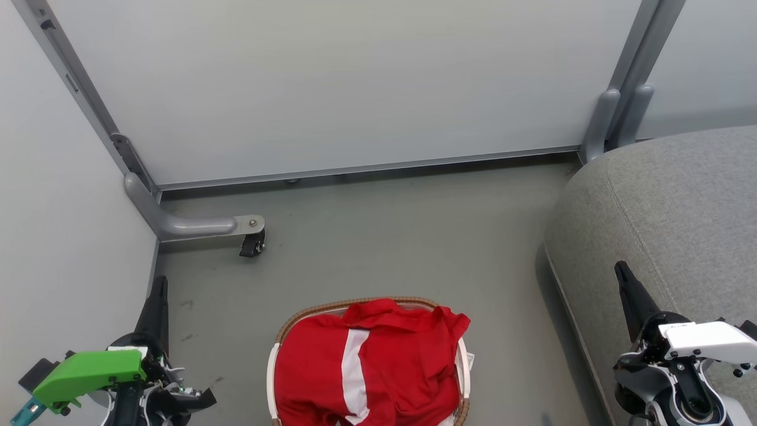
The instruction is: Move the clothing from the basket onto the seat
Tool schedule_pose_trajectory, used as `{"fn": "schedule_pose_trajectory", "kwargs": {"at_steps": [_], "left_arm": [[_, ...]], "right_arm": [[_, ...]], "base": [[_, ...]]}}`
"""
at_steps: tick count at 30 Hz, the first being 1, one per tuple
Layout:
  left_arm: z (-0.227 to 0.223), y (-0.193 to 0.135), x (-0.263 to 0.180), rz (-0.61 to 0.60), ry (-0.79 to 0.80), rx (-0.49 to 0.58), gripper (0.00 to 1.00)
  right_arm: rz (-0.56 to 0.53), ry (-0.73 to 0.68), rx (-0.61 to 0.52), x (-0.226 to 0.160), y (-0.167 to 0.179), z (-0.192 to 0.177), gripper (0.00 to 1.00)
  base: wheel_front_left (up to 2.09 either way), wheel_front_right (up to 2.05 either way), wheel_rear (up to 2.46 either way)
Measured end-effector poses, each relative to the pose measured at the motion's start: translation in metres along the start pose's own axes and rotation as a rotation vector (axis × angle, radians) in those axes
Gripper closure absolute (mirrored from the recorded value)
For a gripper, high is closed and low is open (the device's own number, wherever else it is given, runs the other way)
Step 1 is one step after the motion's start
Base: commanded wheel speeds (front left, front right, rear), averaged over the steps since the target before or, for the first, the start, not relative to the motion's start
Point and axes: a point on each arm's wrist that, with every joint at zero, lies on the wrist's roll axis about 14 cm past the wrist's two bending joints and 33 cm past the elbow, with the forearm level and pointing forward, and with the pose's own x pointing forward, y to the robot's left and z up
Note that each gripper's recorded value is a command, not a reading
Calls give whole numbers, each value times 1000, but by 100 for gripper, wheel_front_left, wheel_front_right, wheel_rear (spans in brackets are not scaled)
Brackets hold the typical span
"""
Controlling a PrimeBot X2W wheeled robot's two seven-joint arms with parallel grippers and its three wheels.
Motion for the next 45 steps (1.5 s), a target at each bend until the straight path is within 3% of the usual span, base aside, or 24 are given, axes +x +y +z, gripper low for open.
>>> {"fn": "schedule_pose_trajectory", "kwargs": {"at_steps": [16,17,18,19,27,45], "left_arm": [[0,0,0,0,0,0,100],[0,0,0,0,0,0,0],[0,4,-1,11,-1,-2,100],[-1,9,-3,28,-1,-6,0],[1,28,-10,87,-20,47,0],[-5,29,-6,100,13,473,0]], "right_arm": [[0,0,0,0,0,0,100],[0,0,0,0,0,0,0],[-9,0,3,-1,-3,-1,100],[-22,0,7,-2,-7,-2,0],[-66,-4,-44,-7,-21,-3,0],[-45,17,-450,7,-11,-8,0]], "base": [[0,0,0],[0,0,0],[0,0,0],[0,0,0],[0,0,0],[0,0,0]]}}
